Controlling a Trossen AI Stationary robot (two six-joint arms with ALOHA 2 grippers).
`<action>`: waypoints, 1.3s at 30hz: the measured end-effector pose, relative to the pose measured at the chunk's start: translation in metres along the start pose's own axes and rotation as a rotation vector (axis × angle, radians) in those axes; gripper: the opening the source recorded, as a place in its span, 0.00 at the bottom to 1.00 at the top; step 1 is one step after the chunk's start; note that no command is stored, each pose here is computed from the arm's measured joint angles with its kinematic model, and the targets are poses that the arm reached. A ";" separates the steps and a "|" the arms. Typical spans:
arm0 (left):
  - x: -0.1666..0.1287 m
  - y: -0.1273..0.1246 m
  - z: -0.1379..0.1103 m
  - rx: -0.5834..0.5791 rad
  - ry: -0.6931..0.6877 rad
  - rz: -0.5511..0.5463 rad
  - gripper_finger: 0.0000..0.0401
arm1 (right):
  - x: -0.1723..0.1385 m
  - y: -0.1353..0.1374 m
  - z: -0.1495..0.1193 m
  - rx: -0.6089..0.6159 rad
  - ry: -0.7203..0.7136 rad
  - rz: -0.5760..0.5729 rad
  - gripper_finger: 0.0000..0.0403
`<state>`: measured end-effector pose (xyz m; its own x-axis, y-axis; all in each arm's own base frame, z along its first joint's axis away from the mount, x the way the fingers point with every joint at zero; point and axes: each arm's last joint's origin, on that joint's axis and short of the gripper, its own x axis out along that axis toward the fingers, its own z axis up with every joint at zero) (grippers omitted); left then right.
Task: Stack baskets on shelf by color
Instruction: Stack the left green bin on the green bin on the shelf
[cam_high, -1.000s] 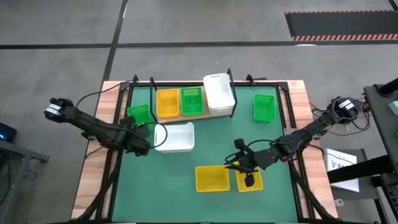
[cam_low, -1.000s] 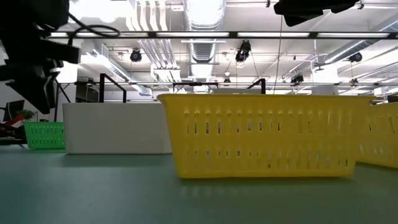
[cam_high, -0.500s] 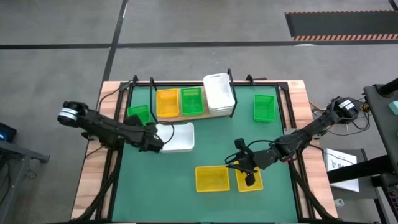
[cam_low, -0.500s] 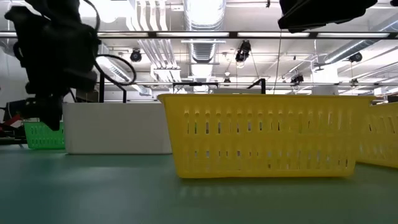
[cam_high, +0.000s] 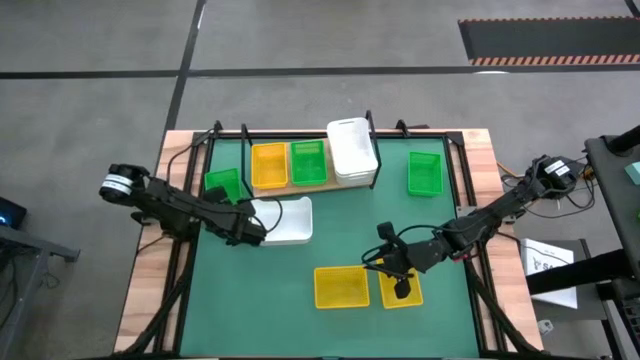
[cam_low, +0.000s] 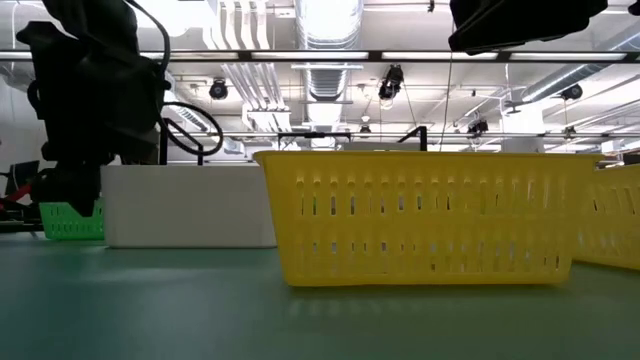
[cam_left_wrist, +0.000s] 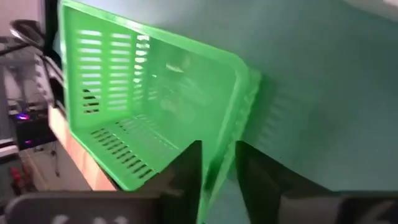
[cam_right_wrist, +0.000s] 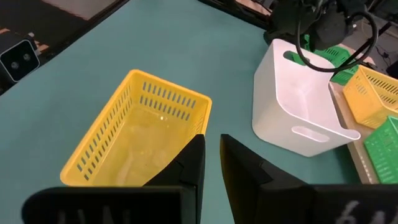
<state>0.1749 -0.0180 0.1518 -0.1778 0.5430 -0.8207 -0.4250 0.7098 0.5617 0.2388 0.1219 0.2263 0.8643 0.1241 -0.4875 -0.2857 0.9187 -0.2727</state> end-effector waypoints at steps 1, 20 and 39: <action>-0.001 0.000 0.000 -0.003 0.008 -0.016 0.16 | 0.000 0.000 0.000 0.003 0.000 0.000 0.11; -0.094 0.008 0.009 0.047 0.179 -0.465 0.00 | 0.000 0.000 -0.001 0.037 0.004 0.002 0.11; -0.272 0.020 0.043 0.215 -0.703 -0.876 0.00 | -0.013 -0.004 -0.008 -0.096 -0.079 0.087 0.11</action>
<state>0.2527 -0.1320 0.3906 0.6693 -0.0936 -0.7371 0.0143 0.9935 -0.1131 0.2249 0.1135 0.2270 0.8630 0.2344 -0.4475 -0.3964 0.8633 -0.3123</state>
